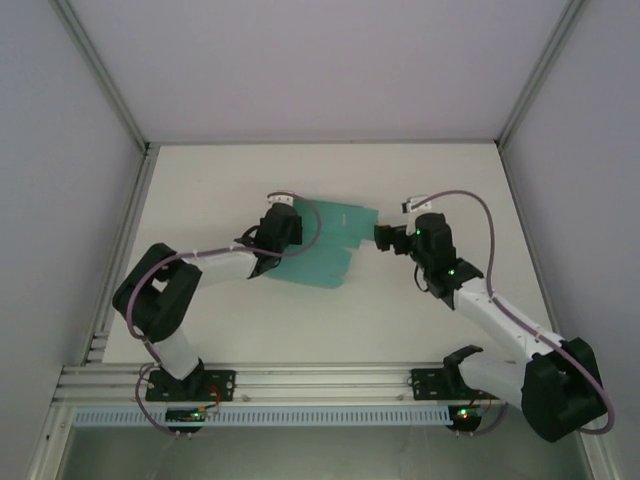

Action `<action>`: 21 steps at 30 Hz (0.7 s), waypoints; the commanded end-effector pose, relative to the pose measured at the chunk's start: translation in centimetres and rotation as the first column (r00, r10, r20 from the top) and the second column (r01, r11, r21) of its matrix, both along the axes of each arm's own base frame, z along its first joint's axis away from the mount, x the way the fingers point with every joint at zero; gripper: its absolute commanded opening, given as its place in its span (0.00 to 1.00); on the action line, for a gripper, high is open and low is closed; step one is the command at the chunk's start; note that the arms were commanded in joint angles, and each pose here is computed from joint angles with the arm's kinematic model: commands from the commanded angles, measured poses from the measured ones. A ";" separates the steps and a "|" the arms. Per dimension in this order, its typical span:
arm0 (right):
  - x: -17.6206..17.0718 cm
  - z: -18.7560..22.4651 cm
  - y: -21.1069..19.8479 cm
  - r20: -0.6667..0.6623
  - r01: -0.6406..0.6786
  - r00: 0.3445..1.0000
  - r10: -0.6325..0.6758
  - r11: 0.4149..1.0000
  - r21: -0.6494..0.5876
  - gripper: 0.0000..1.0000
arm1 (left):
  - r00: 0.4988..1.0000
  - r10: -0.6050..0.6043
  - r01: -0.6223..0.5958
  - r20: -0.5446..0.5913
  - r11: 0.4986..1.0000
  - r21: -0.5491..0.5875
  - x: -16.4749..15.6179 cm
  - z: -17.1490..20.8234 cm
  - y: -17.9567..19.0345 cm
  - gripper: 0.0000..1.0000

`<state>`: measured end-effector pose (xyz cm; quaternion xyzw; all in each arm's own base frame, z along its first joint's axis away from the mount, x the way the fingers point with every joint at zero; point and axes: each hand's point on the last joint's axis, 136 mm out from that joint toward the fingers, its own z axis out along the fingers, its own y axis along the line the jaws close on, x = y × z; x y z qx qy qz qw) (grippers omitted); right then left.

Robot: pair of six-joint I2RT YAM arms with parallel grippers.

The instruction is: Assemble paper box

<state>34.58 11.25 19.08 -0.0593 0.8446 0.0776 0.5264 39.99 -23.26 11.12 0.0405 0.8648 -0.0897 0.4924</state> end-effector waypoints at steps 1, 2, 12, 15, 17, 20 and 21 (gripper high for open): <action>1.3 2.5 -0.8 -0.014 0.034 0.999 -0.033 0.999 0.040 0.99 | 0.996 -0.071 0.074 0.057 0.996 -0.048 -0.3 1.8 -1.3 0.00; 1.5 2.9 -0.4 -0.017 0.008 1.000 -0.008 0.999 0.036 0.99 | 0.995 -0.082 0.084 0.057 0.995 -0.051 -0.3 1.9 -1.5 0.00; 3.4 0.6 4.0 -0.102 -0.137 0.985 0.140 0.990 0.041 0.99 | 0.996 -0.091 0.092 0.023 0.993 -0.076 -0.3 2.0 -2.0 0.00; 3.5 -1.2 4.8 -0.158 -0.151 0.976 0.153 0.988 0.026 0.99 | 0.994 -0.107 0.106 0.002 0.991 -0.079 -0.4 2.0 -2.4 0.00; 3.0 -2.7 4.6 -0.200 -0.130 0.970 0.135 0.991 0.041 0.99 | 0.987 -0.159 0.159 0.003 0.981 -0.107 -0.6 2.2 -2.9 0.00; 3.1 -2.9 3.3 -0.190 -0.072 0.978 0.087 0.994 0.081 0.99 | 0.973 -0.231 0.226 0.005 0.952 -0.207 -0.9 2.6 -3.1 0.00; 3.0 -2.8 3.0 -0.180 -0.062 0.981 0.078 0.994 0.092 0.99 | 0.968 -0.251 0.243 0.000 0.938 -0.246 -0.9 2.7 -3.0 0.00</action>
